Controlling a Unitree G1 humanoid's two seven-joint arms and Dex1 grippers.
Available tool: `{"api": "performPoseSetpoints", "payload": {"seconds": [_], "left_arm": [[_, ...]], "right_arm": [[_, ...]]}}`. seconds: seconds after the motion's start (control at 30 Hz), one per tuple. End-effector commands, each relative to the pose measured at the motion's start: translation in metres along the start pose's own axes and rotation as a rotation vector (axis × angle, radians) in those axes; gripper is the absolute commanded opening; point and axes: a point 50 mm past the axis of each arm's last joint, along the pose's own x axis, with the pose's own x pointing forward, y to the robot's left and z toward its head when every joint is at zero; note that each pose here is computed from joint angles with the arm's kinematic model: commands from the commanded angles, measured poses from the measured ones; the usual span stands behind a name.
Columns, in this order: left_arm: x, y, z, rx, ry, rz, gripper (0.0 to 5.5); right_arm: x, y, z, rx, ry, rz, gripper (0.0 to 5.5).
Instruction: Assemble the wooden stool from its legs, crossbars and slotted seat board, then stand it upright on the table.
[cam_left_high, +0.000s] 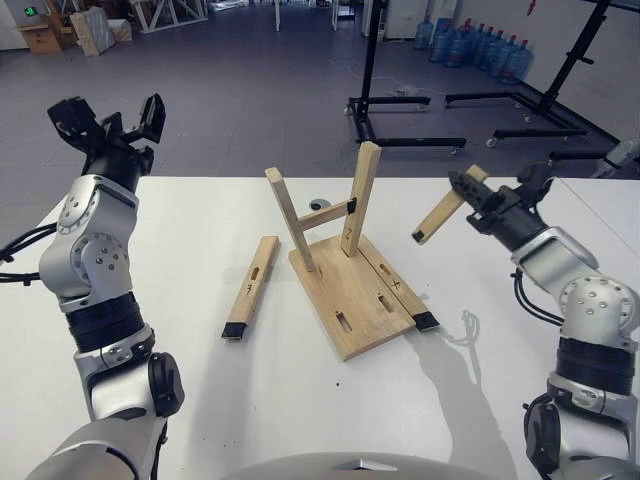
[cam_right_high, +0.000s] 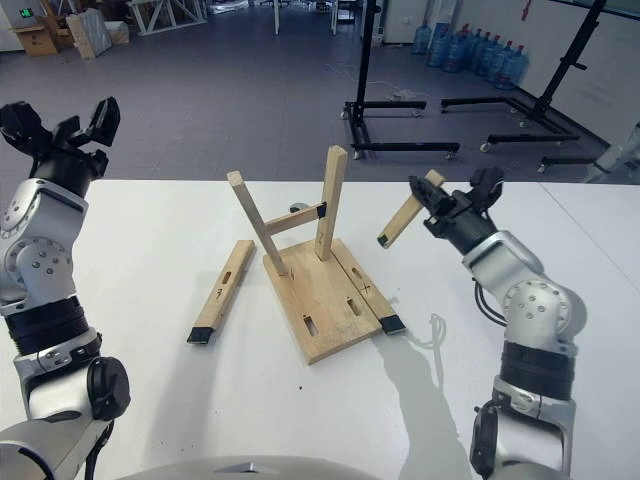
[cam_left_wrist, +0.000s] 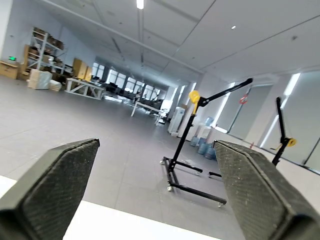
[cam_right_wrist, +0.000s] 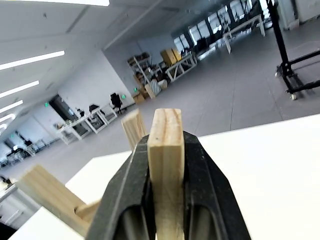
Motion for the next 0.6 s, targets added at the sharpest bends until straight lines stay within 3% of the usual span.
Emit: {"api": "performPoseSetpoints", "payload": {"seconds": [0.03, 0.33, 0.6], "left_arm": [[-0.002, 0.002, -0.009, 0.036, 0.018, 0.031, 4.18], [-0.005, -0.002, -0.018, 0.048, 0.032, 0.023, 4.18], [-0.007, -0.005, -0.021, 0.050, 0.034, 0.023, 4.18]], "right_arm": [[0.009, -0.011, -0.027, -0.016, 0.061, -0.043, 0.39], [0.039, -0.012, -0.057, -0.147, 0.080, -0.029, 0.39], [0.043, -0.021, -0.071, -0.130, 0.097, -0.029, 0.39]]}}
